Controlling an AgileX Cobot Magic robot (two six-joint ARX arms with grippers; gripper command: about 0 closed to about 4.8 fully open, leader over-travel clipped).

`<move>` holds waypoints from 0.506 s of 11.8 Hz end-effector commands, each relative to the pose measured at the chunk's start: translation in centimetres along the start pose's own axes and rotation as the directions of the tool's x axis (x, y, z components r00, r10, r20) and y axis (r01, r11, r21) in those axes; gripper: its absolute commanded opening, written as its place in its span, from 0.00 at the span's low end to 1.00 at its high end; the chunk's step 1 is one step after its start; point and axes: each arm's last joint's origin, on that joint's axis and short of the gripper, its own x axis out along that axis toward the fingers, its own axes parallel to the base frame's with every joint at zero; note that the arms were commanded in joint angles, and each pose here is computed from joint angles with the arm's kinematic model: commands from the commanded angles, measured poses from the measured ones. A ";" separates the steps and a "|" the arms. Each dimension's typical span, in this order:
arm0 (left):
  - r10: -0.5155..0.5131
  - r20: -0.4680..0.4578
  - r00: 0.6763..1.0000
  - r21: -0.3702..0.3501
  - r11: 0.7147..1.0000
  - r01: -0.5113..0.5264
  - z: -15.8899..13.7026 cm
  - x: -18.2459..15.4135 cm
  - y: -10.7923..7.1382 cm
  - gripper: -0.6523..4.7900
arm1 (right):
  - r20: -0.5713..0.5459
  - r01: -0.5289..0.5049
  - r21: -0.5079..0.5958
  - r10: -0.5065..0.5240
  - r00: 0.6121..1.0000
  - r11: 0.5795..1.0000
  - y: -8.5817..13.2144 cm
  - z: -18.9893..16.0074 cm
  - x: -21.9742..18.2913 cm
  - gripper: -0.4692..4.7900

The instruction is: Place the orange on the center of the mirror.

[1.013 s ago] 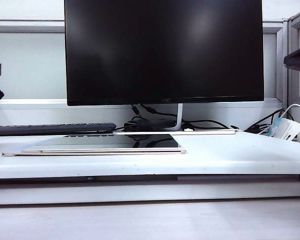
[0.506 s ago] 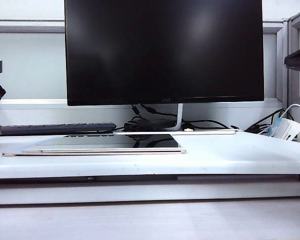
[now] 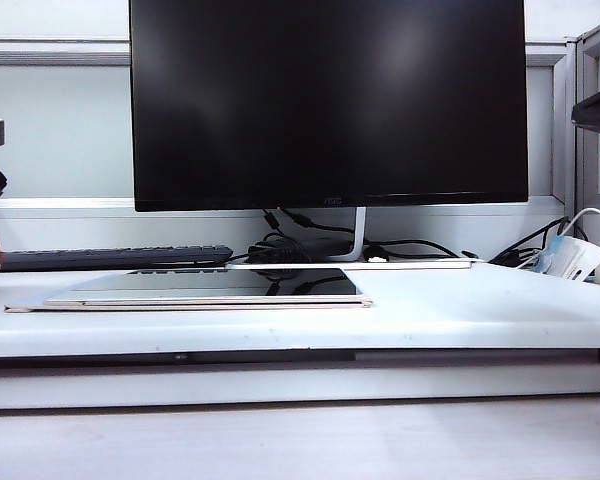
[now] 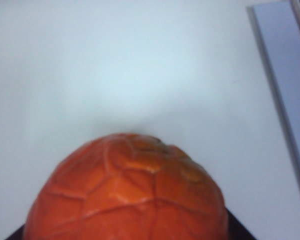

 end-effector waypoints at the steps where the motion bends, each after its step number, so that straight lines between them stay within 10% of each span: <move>1: -0.006 0.017 1.000 -0.002 1.000 0.006 0.3 -0.1 0.0 0.77 | 0.017 -0.003 -0.009 0.003 1.000 1.000 0.0 0.0 0.0 0.09; 6: -0.259 0.196 0.946 -0.070 0.958 0.276 2.0 -1.2 -0.6 0.76 | 0.017 -0.003 -0.009 0.003 1.000 1.000 0.0 0.0 0.0 0.09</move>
